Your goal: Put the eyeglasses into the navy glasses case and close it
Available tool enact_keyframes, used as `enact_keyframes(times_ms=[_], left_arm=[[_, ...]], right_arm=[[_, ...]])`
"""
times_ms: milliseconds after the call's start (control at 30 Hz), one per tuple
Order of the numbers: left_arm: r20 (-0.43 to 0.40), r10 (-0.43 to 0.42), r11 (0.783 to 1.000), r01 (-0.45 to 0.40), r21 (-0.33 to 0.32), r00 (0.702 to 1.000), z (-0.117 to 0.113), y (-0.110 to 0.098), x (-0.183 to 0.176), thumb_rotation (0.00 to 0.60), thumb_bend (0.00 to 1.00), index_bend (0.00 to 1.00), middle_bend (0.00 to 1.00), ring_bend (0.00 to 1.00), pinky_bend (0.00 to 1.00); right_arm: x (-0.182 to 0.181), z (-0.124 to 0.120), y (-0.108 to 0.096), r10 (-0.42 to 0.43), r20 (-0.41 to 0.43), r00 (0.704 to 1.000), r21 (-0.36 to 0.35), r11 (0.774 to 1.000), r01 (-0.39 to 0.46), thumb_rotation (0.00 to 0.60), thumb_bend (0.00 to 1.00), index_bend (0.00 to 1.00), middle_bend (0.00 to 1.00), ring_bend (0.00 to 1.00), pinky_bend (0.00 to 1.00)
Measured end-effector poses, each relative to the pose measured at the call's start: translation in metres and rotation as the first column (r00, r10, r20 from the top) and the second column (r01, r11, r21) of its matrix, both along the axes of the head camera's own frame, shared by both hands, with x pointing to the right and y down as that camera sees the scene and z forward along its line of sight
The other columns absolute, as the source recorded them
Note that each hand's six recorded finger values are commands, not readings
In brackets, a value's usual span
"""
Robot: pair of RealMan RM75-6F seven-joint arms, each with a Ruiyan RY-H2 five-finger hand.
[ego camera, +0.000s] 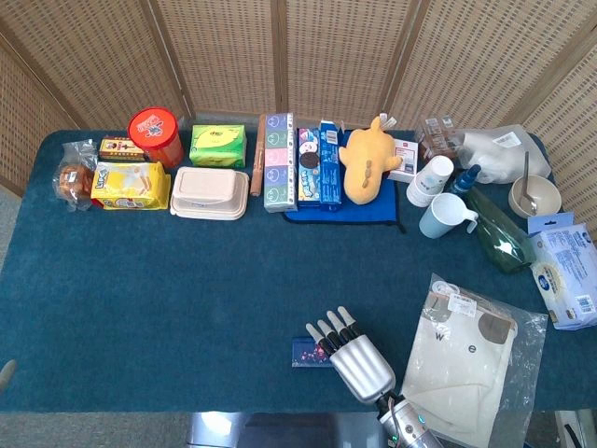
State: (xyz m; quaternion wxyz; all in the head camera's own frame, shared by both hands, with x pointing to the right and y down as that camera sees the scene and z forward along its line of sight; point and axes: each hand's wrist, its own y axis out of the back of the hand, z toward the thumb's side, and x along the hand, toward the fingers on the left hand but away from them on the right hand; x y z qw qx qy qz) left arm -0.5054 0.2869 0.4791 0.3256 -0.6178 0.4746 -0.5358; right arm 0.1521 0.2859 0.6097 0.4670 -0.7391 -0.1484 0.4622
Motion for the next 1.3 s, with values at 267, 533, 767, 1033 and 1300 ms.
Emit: enact_keyframes(times_ms=[267, 533, 767, 1033, 1300], left_arm=[[-0.005, -0.001, 1.0, 0.001, -0.006, 1.0, 0.002, 0.001, 0.0, 0.6, 0.28, 0.07, 0.06, 0.03, 0.0], [-0.003, 0.003, 1.0, -0.003, -0.008, 1.0, 0.003, 0.001, 0.001, 0.6, 0.28, 0.07, 0.06, 0.03, 0.0], [-0.006, -0.002, 1.0, 0.002, -0.01, 1.0, 0.003, 0.002, 0.0, 0.6, 0.28, 0.07, 0.06, 0.03, 0.0], [-0.023, -0.012, 1.0, 0.012, -0.016, 1.0, 0.002, 0.004, -0.001, 0.6, 0.28, 0.07, 0.06, 0.03, 0.0], [-0.024, -0.013, 1.0, 0.012, -0.019, 1.0, 0.003, 0.003, -0.002, 0.6, 0.28, 0.07, 0.05, 0.01, 0.0]], right_arm=[[-0.002, -0.003, 0.005, -0.03, -0.025, 0.999, -0.08, 0.996, 0.027, 0.6, 0.3, 0.0, 0.04, 0.0, 0.08], [-0.006, 0.005, 0.008, -0.044, -0.042, 0.998, -0.122, 0.992, 0.039, 0.6, 0.3, 0.0, 0.03, 0.0, 0.08], [-0.01, 0.016, 0.0, -0.032, -0.047, 0.998, -0.144, 0.989, 0.025, 0.6, 0.3, 0.0, 0.03, 0.0, 0.08], [-0.016, 0.025, -0.014, -0.008, -0.037, 0.999, -0.203, 0.979, 0.001, 0.6, 0.3, 0.01, 0.13, 0.12, 0.13], [-0.023, 0.026, -0.027, 0.049, 0.014, 0.999, -0.246, 0.968, -0.045, 0.6, 0.31, 0.29, 0.38, 0.4, 0.27]])
